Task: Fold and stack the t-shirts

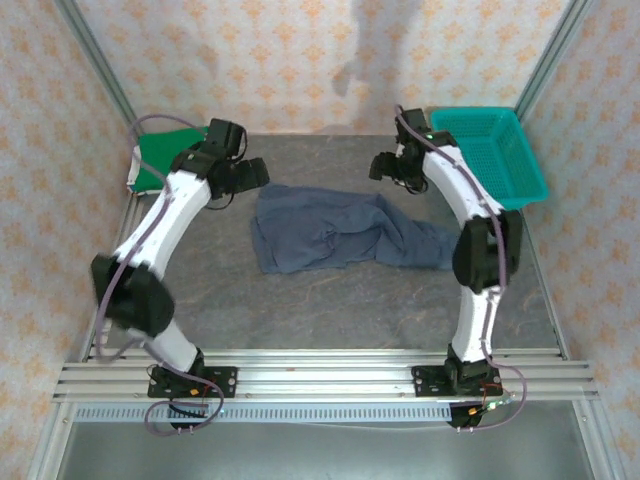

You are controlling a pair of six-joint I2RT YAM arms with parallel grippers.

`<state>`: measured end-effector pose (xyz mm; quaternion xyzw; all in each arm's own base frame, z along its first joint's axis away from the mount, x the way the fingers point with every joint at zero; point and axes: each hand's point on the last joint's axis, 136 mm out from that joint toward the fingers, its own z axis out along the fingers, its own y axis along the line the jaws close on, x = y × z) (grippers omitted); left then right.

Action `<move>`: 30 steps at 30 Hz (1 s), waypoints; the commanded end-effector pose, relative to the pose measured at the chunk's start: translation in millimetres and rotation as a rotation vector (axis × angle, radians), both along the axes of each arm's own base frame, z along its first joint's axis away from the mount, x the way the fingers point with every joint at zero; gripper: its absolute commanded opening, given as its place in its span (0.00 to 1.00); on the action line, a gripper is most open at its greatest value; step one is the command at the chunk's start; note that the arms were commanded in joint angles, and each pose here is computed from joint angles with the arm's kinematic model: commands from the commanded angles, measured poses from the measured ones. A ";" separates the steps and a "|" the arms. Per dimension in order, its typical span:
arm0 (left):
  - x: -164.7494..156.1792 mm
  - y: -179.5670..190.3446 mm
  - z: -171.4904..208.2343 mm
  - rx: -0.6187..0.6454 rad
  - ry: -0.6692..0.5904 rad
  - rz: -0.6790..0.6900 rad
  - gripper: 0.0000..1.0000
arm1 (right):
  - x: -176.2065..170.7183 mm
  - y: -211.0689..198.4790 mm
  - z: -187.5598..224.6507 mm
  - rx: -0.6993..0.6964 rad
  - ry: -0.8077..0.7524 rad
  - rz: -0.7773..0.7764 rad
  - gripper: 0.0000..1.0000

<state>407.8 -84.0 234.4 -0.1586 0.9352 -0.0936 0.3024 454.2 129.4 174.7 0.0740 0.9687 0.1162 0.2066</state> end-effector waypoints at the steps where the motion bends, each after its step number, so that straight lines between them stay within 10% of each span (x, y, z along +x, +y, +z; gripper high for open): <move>1: -74.3 -31.2 -24.0 -0.193 0.134 -0.049 0.87 | -69.3 -23.4 35.0 -0.039 -0.018 0.013 0.88; 9: -126.4 -65.8 -99.6 -0.361 0.280 -0.025 0.77 | -170.8 -39.1 -25.8 0.030 0.137 -0.067 0.89; 30: -94.7 -89.8 -192.2 -0.207 0.385 0.016 0.51 | -167.0 -62.8 -71.0 0.084 0.206 -0.203 0.87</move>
